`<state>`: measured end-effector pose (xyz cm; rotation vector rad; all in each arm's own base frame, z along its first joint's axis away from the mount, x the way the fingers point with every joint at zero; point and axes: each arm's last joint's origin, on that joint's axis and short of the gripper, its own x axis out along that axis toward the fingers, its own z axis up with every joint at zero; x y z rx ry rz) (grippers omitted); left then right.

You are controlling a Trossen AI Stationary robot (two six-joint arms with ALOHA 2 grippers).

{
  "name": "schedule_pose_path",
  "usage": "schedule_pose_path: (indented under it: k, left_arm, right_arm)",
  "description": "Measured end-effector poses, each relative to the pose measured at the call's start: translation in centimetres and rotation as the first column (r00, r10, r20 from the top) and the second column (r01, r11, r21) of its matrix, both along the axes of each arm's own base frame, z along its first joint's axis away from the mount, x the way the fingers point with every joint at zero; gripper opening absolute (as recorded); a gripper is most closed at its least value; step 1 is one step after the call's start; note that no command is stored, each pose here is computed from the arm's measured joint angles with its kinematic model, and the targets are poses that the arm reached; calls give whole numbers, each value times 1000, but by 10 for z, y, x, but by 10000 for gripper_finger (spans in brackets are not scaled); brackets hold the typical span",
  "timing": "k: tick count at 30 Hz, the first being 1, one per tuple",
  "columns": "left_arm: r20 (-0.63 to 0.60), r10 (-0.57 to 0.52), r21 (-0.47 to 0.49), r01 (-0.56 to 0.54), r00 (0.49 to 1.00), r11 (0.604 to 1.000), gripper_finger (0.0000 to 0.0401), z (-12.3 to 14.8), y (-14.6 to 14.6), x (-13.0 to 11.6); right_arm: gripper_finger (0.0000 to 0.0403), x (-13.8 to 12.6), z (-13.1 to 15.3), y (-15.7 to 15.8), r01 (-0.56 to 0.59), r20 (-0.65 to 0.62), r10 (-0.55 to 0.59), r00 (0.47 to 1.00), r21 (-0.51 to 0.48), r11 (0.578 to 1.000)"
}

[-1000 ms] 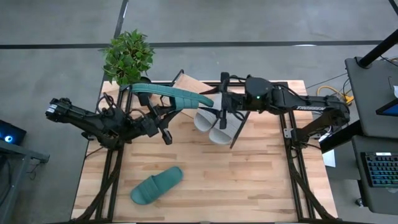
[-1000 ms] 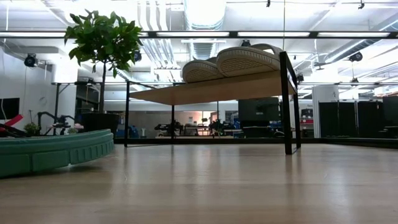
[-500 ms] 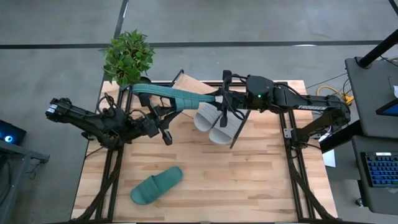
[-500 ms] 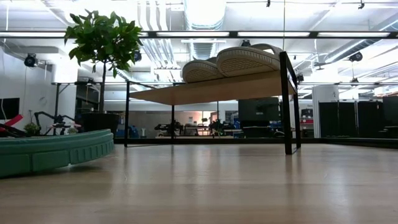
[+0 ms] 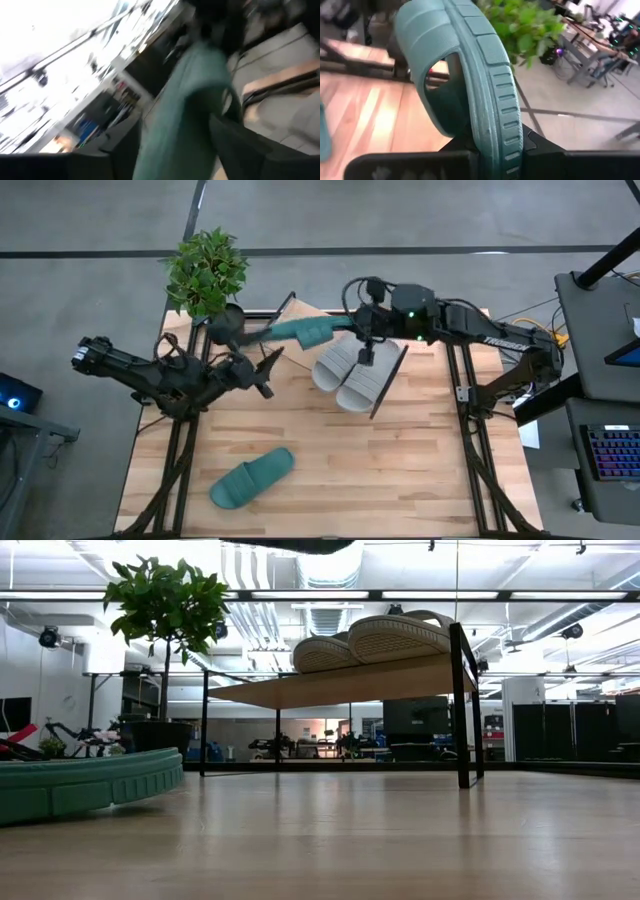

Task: Pick and place slides into the shelf
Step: Put the top green slide on the shelf

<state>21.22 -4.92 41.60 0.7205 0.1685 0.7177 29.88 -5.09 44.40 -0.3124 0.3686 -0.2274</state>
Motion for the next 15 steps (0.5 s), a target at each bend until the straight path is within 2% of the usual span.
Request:
schedule_pose_path:
  k: [3,9,15]
  left_arm:
    - [-14,32,4,-32,999,999,246,2,1,-6]
    - [-131,24,113,-9,991,994,253,-1,-4,-9]
    - [-363,76,282,32,928,959,253,-17,-9,-4]
  right_arm:
    - [30,-9,16,-10,25,36,-27,999,46,999]
    - [29,-21,34,-40,-16,-17,20,1000,216,976]
    - [29,-18,38,-72,33,-122,15,992,384,923]
